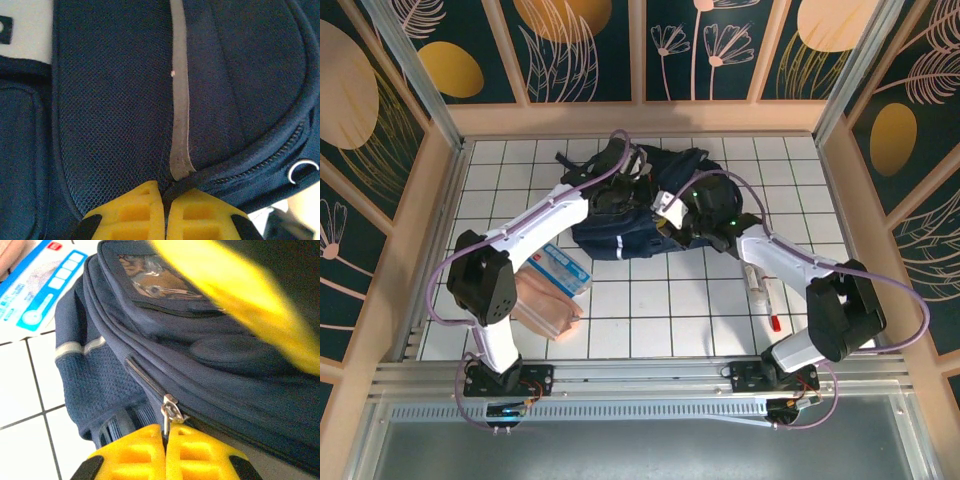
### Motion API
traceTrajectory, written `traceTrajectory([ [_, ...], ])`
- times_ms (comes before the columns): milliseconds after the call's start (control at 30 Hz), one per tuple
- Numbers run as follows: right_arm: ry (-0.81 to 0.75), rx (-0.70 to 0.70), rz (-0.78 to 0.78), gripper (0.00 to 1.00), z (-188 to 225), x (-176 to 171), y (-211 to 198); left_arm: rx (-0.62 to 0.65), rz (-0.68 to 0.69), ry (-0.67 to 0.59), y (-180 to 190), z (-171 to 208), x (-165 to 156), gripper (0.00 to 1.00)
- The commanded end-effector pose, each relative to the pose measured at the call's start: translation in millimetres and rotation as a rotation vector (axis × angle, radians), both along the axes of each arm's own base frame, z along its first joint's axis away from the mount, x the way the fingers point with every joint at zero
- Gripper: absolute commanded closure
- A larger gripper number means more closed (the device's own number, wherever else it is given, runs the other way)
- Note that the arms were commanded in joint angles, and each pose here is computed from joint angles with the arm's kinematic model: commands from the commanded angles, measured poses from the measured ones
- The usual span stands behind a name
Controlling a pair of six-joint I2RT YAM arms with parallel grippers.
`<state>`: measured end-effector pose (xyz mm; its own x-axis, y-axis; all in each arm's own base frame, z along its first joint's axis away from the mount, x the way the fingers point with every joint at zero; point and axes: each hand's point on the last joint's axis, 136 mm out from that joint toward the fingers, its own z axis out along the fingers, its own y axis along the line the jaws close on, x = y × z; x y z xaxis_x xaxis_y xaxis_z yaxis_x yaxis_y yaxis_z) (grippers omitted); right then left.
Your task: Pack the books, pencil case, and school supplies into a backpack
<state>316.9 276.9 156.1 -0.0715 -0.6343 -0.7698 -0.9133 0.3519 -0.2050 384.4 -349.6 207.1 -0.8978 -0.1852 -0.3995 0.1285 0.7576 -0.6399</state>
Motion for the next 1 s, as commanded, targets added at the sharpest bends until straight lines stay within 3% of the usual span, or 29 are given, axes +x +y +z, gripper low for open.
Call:
traceTrajectory([
  [0,0.046,-0.001,0.088,1.0,-2.6,-24.1,22.2,-0.296,-0.003,-0.114,-29.3,83.7,6.2,1.0],
  [133,0.072,0.005,0.041,1.0,-18.5,-20.1,27.3,-0.334,0.002,-0.119,-29.8,86.3,5.0,1.0],
  [533,0.12,0.11,0.071,0.96,-25.6,-31.1,54.3,-0.221,0.068,-0.206,-7.9,80.9,13.7,1.0],
  [733,0.192,0.266,0.021,0.85,-16.0,-38.5,66.1,-0.227,0.066,-0.2,-12.2,71.8,18.4,1.0],
  [867,0.261,0.434,-0.063,0.81,-17.3,-40.3,65.0,-0.253,0.076,-0.183,-14.3,63.8,19.0,1.0],
  [967,0.281,0.48,-0.085,0.8,-17.2,-46.0,59.7,-0.232,0.062,-0.187,-13.6,57.3,19.7,1.0],
])
